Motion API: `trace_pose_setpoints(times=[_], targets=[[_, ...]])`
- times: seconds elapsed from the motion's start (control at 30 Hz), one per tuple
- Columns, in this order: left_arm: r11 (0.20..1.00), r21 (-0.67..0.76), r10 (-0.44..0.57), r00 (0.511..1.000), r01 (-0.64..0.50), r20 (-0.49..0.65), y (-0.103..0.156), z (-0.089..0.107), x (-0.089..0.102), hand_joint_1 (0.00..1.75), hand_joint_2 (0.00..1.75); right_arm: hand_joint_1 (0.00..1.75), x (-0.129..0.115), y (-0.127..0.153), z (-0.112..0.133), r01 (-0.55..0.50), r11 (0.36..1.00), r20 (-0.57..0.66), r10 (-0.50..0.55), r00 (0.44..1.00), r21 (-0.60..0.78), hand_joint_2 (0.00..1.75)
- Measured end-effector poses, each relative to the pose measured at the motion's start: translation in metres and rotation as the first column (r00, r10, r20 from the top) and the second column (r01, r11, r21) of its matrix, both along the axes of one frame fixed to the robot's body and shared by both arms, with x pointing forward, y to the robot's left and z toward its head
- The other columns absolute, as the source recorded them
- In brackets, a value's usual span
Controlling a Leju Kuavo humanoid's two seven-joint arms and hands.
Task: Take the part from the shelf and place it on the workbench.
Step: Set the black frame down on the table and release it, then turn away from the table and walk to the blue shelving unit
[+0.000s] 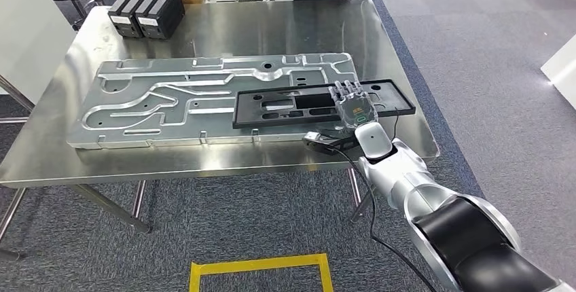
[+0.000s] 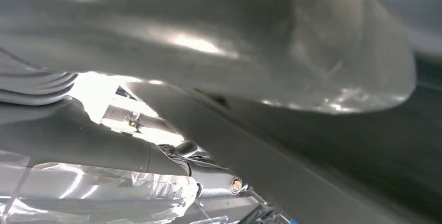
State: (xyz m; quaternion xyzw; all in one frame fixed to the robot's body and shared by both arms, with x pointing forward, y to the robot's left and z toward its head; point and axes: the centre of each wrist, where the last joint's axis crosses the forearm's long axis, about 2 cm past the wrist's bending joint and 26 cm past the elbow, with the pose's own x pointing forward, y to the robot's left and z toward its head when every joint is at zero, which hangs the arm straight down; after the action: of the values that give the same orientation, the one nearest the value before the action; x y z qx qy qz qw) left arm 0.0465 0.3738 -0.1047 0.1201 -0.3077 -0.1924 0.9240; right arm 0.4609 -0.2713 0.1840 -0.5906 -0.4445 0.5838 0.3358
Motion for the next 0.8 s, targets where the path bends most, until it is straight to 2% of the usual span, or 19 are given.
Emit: trace_pose_setpoints(times=[0.27,0.47,0.63,0.67,0.73,0.77,0.8], targets=[[1.0,0.001,0.0,1.0,0.0,-0.002,0.0,0.0,-0.001,0.0,0.0,0.0,-0.001,0.001,-0.001,-0.011,1.0,0.02,0.011,1.0,0.001,0.0],[1.0,0.005,-0.002,1.0,0.002,0.009,0.0,0.0,0.0,0.0,0.0,0.0,0.001,0.008,0.011,-0.085,0.995,0.207,0.073,0.976,0.051,0.0],[1.0,0.004,-0.002,1.0,0.002,0.013,-0.004,0.0,0.0,0.0,0.0,0.0,0.006,0.019,0.039,-0.197,0.972,0.383,0.135,0.914,0.127,0.0],[1.0,-0.005,-0.002,1.0,0.002,0.012,-0.005,-0.001,0.0,0.0,0.0,0.0,0.004,0.023,0.043,-0.238,0.959,0.41,0.156,0.898,0.157,0.0],[0.999,-0.041,0.002,1.0,-0.002,0.002,-0.008,-0.001,-0.001,0.0,0.0,0.0,-0.007,0.031,0.046,-0.362,0.891,0.474,0.202,0.857,0.274,0.0],[0.998,-0.062,0.007,1.0,-0.007,-0.003,-0.011,-0.002,-0.002,0.0,0.0,0.0,-0.017,0.033,0.046,-0.449,0.815,0.527,0.216,0.822,0.367,0.0],[0.997,-0.08,0.013,1.0,-0.014,-0.006,-0.013,-0.002,-0.003,0.0,0.0,0.0,-0.026,0.03,0.049,-0.536,0.71,0.607,0.193,0.771,0.456,0.0]])
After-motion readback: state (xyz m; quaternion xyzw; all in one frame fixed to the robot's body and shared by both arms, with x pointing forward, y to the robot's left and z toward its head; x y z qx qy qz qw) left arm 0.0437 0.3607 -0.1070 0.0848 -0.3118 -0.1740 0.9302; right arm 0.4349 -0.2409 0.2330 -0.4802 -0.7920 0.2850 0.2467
